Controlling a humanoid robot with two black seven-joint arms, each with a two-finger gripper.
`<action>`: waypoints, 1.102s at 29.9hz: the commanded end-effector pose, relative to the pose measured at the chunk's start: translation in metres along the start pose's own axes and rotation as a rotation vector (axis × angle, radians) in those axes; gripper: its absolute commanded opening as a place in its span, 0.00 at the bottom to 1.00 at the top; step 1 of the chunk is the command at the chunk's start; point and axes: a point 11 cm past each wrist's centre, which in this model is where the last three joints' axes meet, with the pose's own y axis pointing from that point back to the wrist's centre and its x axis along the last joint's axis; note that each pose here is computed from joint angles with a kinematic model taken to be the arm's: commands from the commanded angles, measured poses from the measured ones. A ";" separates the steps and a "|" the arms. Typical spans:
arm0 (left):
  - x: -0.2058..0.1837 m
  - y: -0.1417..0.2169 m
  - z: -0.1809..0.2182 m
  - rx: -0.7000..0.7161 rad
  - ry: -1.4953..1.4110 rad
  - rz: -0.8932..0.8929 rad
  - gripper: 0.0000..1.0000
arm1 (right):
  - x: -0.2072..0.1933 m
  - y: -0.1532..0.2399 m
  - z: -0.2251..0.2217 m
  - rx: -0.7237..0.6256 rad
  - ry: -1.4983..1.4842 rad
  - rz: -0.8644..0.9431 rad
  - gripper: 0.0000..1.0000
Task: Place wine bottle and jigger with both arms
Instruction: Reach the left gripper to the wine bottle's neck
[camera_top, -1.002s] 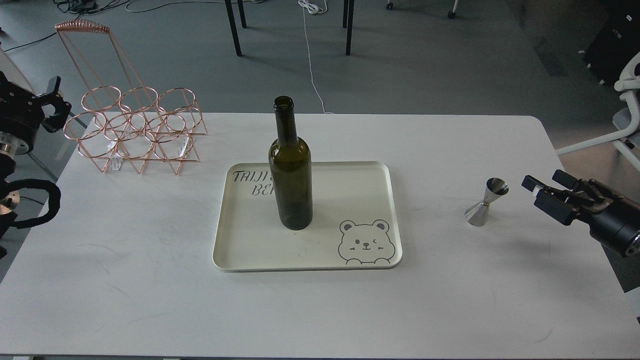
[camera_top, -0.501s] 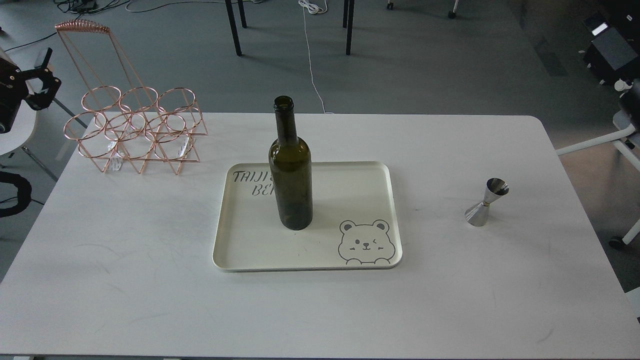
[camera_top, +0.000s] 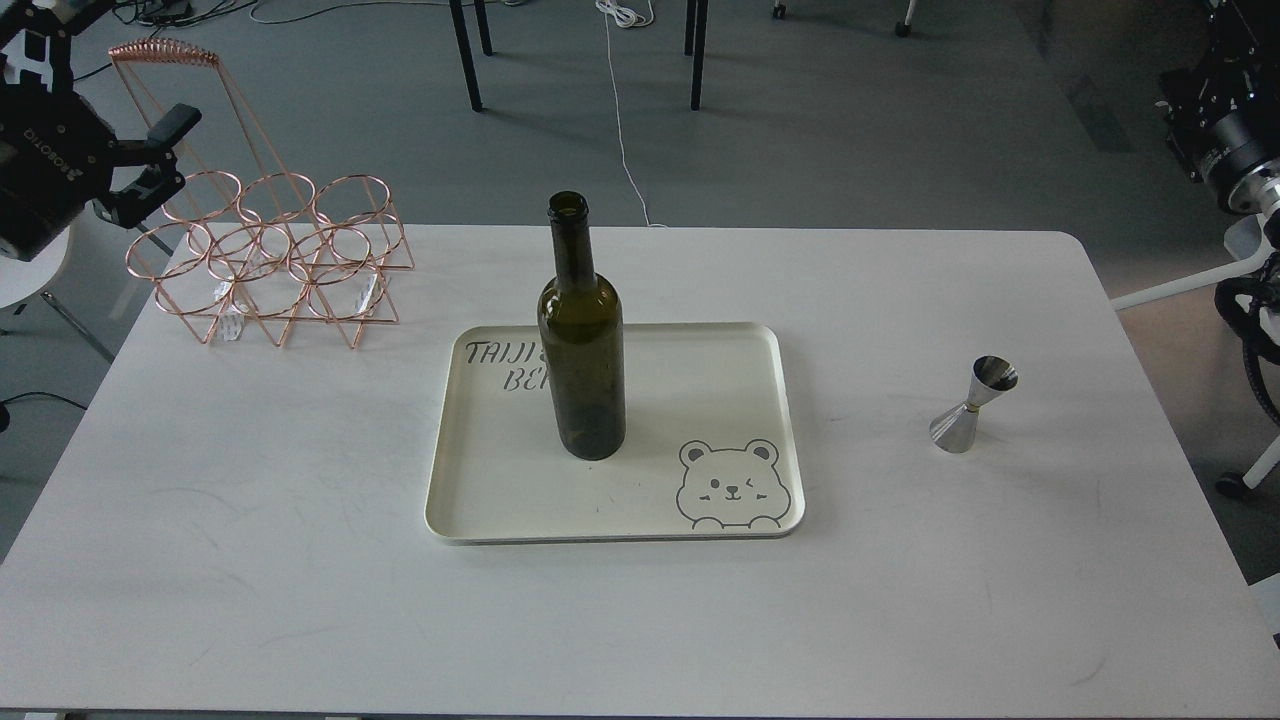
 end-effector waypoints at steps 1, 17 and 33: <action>-0.030 0.000 0.005 0.044 -0.152 -0.114 0.98 | 0.026 0.001 0.007 0.027 -0.176 0.058 0.96; -0.119 -0.025 -0.013 -0.008 -0.952 -0.420 0.98 | 0.045 0.001 0.011 0.203 -0.525 0.179 0.97; -0.200 -0.082 -0.066 -0.183 -1.337 -0.558 0.92 | 0.044 0.002 0.013 0.195 -0.520 0.179 0.97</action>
